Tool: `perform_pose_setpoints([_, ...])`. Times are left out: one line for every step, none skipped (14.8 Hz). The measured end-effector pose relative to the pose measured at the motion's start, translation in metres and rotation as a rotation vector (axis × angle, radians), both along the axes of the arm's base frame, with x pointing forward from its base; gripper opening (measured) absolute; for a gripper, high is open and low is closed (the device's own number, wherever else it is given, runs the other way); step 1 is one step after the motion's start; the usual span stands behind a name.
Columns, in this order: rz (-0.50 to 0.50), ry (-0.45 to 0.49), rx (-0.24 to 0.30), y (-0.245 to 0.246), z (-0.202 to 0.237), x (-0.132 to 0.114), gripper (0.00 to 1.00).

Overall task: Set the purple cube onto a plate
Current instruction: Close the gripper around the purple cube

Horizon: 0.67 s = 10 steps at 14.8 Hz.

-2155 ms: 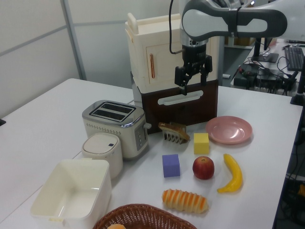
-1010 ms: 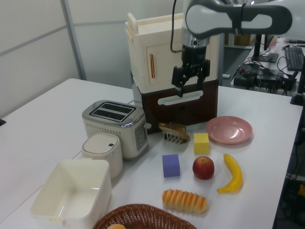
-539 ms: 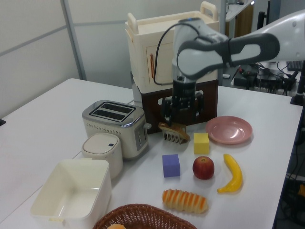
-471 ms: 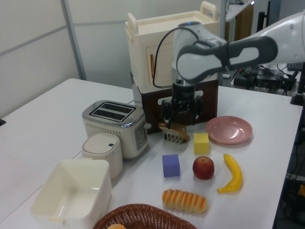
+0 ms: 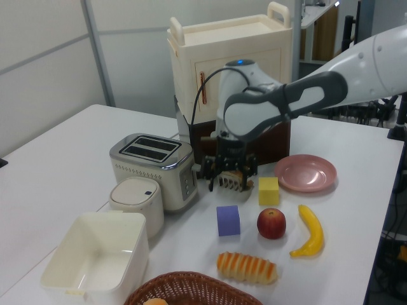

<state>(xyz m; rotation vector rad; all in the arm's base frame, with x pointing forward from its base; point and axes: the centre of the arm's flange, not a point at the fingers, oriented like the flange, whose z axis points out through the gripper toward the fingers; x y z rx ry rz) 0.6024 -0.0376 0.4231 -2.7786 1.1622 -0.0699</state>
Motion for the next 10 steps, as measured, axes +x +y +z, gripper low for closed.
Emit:
perform_pose_setpoints([0.007, 0.0, 0.003, 0.006, -0.007, 0.003, 1.0])
perform_pose_setpoints([0.018, 0.005, 0.007, 0.013, -0.018, 0.006, 1.0])
perform_pose_setpoints([0.025, 0.008, 0.008, 0.017, -0.025, 0.008, 1.0])
perform_pose_setpoints([0.028, 0.013, 0.009, 0.018, -0.029, 0.009, 1.0])
perform_pose_setpoints([0.032, 0.021, 0.009, 0.02, -0.035, 0.01, 1.0])
perform_pose_setpoints([0.041, 0.029, 0.004, 0.022, -0.041, 0.01, 1.0])
perform_pose_setpoints([0.053, 0.036, -0.001, 0.027, -0.047, 0.011, 1.0])
perform_pose_setpoints([0.057, 0.038, -0.001, 0.028, -0.05, 0.012, 1.0])
perform_pose_setpoints([0.059, 0.041, -0.001, 0.029, -0.053, 0.012, 1.0])
perform_pose_setpoints([0.06, 0.045, 0.0, 0.03, -0.055, 0.012, 1.0])
